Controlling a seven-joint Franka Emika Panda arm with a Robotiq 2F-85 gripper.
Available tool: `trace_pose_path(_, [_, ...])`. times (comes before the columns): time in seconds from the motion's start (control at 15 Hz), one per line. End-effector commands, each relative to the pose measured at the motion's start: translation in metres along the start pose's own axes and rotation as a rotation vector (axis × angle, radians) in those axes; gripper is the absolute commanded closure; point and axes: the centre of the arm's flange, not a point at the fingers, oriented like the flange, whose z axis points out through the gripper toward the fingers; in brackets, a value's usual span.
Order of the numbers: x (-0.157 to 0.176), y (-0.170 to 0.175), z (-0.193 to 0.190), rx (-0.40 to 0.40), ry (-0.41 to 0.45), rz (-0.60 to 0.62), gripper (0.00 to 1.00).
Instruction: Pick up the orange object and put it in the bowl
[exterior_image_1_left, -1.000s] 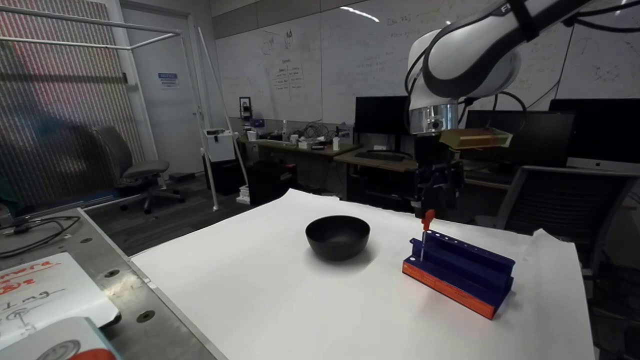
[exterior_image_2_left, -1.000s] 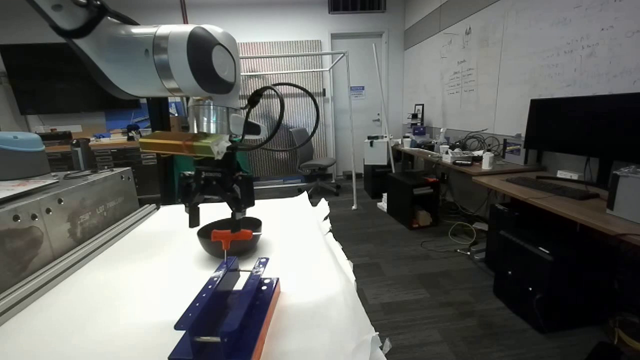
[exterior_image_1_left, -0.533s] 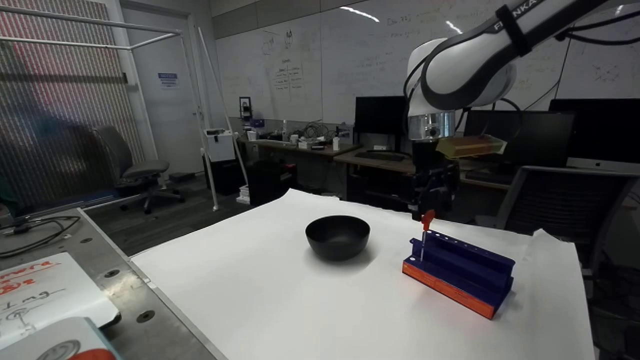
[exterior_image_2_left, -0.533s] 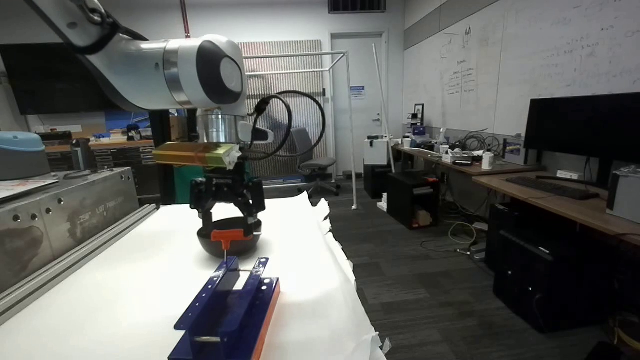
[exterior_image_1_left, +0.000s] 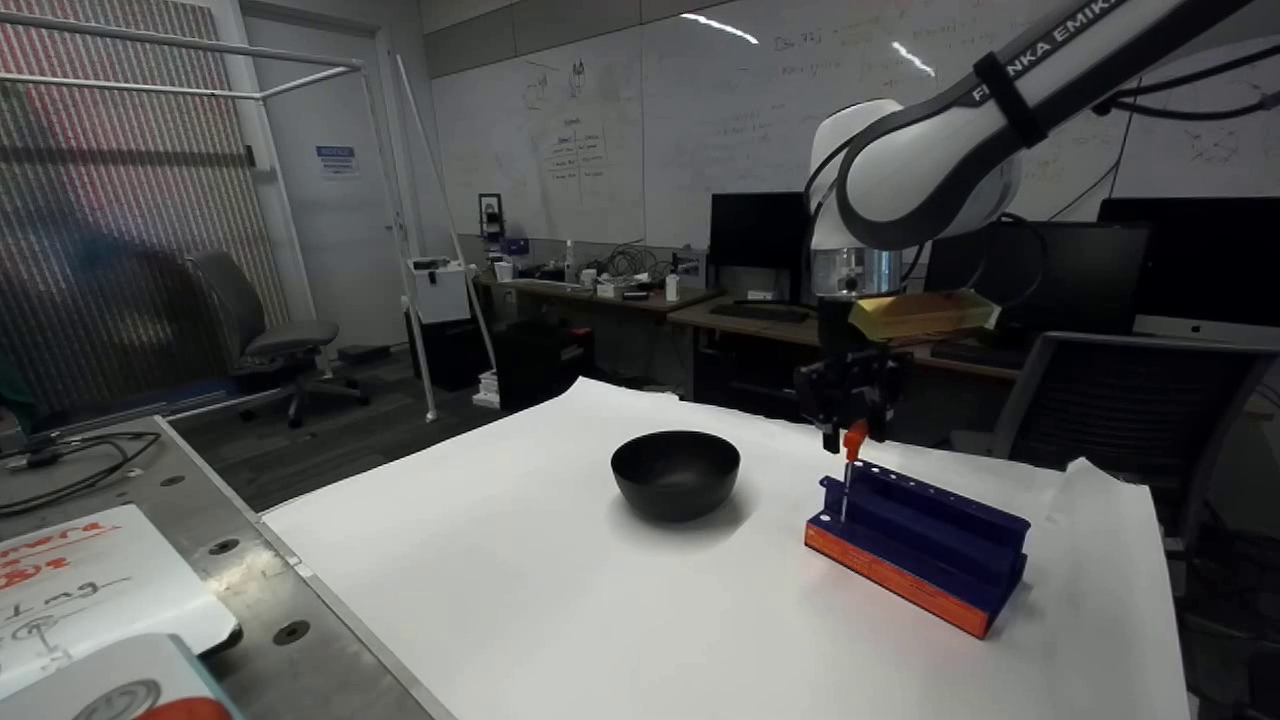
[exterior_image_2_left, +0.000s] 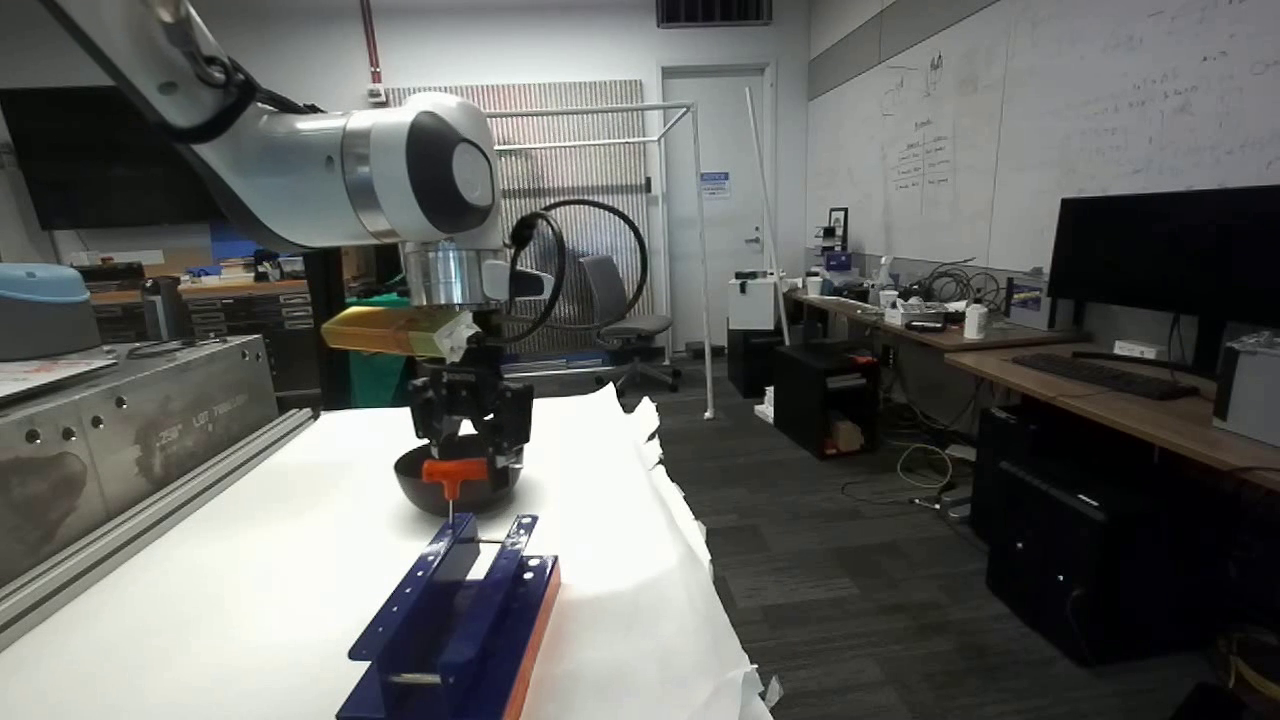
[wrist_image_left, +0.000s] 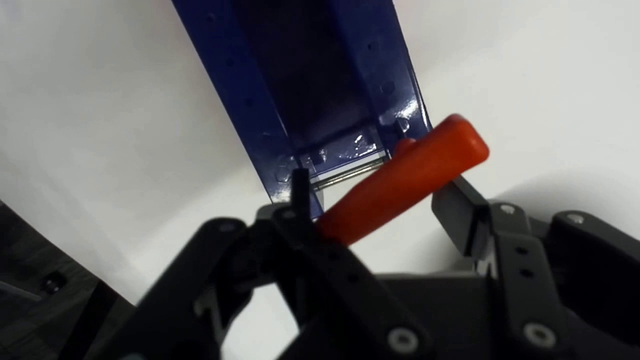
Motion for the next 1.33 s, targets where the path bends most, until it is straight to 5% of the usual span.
trace_pose_path(0.0, [-0.004,-0.001,-0.010,-0.015,0.001,0.036,0.65])
trace_pose_path(0.13, [-0.006,0.001,-0.013,-0.021,0.000,0.044,0.81])
trace_pose_path(0.33, [-0.012,0.007,-0.036,-0.014,0.007,0.040,0.90])
trace_pose_path(0.8, [-0.049,0.011,-0.135,0.031,0.013,-0.062,0.85])
trace_pose_path(1.07, [-0.058,0.011,-0.160,0.130,0.161,-0.155,0.87])
trace_pose_path(1.27, [-0.038,0.003,-0.140,0.195,0.333,-0.154,0.89])
